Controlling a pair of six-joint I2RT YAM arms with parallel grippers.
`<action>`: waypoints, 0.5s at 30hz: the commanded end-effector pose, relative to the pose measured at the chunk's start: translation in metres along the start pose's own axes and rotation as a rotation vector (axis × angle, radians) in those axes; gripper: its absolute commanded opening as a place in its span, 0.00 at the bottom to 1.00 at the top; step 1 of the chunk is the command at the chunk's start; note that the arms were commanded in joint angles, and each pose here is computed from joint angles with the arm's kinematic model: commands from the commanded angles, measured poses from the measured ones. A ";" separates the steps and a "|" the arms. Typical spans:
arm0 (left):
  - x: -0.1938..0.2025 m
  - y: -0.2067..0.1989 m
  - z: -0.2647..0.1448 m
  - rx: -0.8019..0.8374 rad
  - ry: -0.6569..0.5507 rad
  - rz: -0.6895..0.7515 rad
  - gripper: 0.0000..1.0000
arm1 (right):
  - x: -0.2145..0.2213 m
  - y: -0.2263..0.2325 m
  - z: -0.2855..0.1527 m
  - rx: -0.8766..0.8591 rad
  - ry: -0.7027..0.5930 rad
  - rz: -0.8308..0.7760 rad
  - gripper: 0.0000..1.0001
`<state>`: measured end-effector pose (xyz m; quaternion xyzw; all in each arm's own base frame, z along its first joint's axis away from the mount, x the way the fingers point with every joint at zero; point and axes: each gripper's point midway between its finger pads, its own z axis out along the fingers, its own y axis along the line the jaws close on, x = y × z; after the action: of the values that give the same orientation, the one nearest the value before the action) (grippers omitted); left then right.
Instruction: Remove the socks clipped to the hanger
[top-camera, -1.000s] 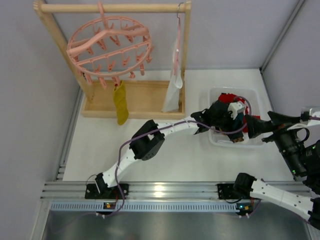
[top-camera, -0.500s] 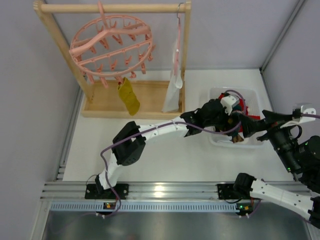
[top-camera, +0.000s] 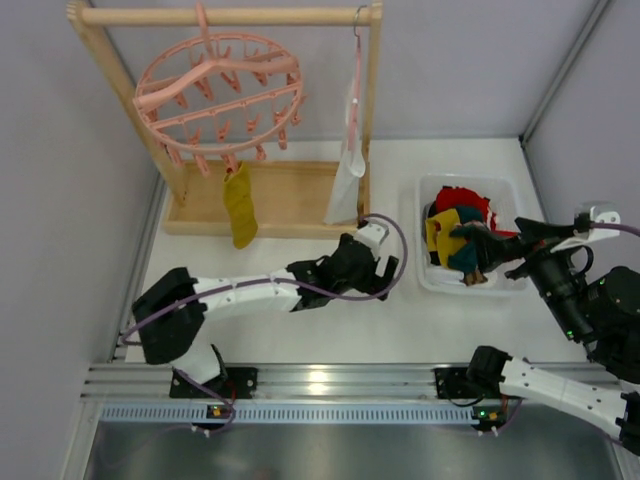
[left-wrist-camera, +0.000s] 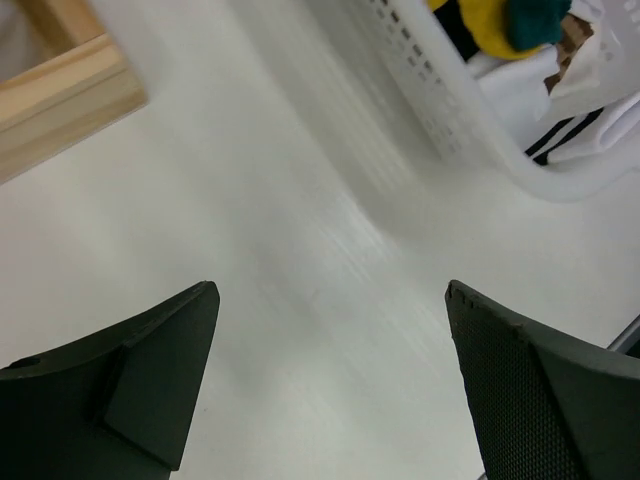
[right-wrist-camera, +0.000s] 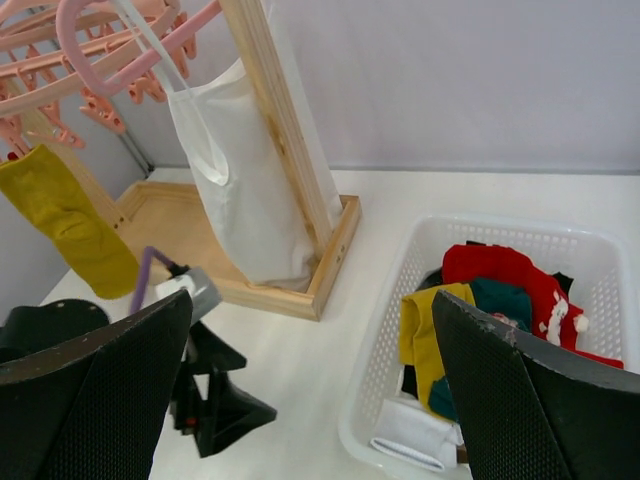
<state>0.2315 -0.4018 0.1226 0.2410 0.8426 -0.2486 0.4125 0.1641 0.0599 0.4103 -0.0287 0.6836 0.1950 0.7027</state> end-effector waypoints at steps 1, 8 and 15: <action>-0.024 0.021 -0.044 -0.067 -0.146 -0.082 0.98 | 0.001 0.022 0.015 -0.046 -0.003 0.019 0.99; 0.007 0.074 -0.100 -0.209 -0.175 -0.164 0.98 | 0.032 0.056 0.041 -0.122 0.026 -0.007 0.99; 0.023 0.123 -0.153 -0.420 -0.160 -0.218 0.98 | 0.076 0.102 0.079 -0.184 0.141 -0.052 0.99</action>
<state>0.2074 -0.2450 0.1591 0.0807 0.8515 -0.1814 0.4853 0.2010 0.1624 0.3606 -0.1128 0.7203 0.1972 0.6554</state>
